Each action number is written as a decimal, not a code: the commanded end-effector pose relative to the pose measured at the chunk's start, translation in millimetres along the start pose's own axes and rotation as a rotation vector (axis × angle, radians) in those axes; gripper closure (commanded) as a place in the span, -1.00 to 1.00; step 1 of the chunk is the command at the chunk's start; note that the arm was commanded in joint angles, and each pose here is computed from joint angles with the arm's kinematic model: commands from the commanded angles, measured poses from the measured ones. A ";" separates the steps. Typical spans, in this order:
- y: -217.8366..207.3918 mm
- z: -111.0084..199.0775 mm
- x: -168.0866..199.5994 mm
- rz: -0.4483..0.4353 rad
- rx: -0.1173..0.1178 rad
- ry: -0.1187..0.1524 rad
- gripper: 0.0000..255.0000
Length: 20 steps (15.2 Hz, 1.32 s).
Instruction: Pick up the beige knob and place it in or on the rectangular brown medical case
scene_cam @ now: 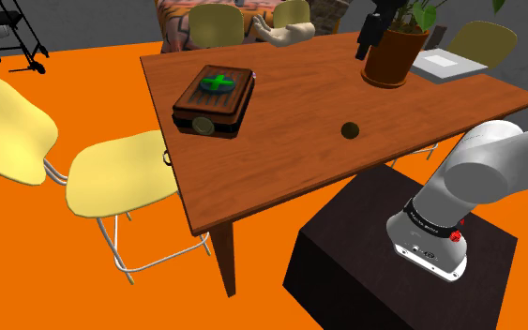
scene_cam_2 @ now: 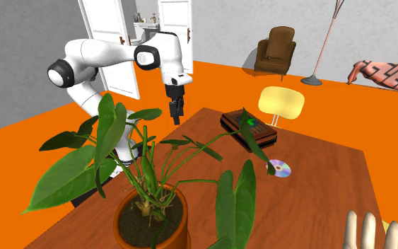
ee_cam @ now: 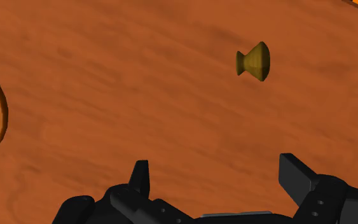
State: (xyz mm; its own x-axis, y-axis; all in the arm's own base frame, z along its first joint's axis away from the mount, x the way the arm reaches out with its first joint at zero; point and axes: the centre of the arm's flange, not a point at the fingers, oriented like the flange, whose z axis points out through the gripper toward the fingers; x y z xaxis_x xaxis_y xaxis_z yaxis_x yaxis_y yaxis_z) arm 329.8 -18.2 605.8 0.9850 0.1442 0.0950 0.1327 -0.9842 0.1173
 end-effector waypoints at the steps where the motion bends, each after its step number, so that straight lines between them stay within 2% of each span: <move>1: 0.0 0.0 0.0 0.000 0.000 0.000 -1.00; 13: -46.1 131.6 -41.1 -0.093 0.153 -0.123 -1.00; 14: -49.0 138.2 -43.8 -0.098 0.161 -0.129 -1.00; 20: -53.9 169.2 -48.1 -0.098 0.161 -0.129 -1.00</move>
State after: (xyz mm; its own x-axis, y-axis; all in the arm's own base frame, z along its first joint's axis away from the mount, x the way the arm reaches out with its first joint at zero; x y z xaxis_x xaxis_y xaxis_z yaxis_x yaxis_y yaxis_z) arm 294.2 10.1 432.2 0.9710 0.2359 -0.0383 0.2344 -0.9713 -0.0404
